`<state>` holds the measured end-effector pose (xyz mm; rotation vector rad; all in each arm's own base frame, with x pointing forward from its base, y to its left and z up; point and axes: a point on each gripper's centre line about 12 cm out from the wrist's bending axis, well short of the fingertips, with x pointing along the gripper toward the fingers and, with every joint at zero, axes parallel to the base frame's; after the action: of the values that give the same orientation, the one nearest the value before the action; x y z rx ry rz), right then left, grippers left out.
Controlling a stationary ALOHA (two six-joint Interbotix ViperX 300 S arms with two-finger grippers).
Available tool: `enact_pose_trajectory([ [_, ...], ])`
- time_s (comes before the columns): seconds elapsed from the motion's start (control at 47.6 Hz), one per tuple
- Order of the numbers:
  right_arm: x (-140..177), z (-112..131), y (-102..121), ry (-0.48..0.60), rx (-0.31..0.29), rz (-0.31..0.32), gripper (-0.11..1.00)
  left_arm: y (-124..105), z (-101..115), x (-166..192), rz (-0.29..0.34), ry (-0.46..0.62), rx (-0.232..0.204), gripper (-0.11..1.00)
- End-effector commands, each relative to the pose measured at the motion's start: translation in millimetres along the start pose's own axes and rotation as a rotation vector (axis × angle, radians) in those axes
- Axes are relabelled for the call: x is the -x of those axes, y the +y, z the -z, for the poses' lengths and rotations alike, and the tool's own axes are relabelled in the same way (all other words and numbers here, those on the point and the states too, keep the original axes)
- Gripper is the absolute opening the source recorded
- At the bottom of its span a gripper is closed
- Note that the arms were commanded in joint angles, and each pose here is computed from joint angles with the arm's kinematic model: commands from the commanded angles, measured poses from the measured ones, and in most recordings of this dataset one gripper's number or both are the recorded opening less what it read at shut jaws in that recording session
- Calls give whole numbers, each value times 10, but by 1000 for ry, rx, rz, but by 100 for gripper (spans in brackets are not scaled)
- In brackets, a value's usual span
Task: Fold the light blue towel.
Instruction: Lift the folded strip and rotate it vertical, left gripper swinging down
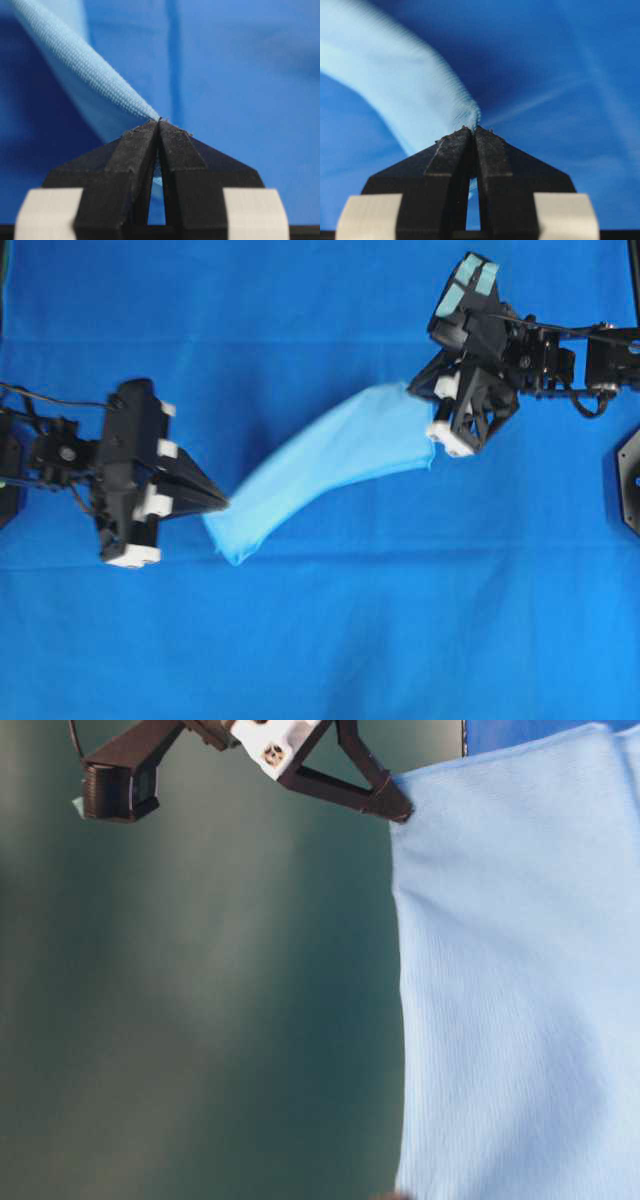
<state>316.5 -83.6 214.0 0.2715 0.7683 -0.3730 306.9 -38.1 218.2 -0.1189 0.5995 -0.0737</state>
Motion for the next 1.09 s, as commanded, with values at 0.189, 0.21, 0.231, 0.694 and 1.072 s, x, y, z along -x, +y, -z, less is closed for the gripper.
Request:
enact_pose_trajectory([
  [0.189, -38, -379, -424, -83, 8, 109, 2, -247, -375, -348, 61, -119, -31, 2],
  [0.21, -46, -396, -450, -86, 8, 116, 2, -268, -392, -378, 66, -122, -33, 2],
  [0.231, -52, -421, -476, -93, 11, 122, 2, -291, -439, -422, 70, -133, -34, 2],
  [0.694, -322, -882, -684, -154, 72, 180, 2, -572, -873, -1106, 103, -182, -119, 2],
  [1.072, -102, -693, -945, -142, 28, 236, 2, -606, -1163, -1345, 102, -270, -143, 2],
])
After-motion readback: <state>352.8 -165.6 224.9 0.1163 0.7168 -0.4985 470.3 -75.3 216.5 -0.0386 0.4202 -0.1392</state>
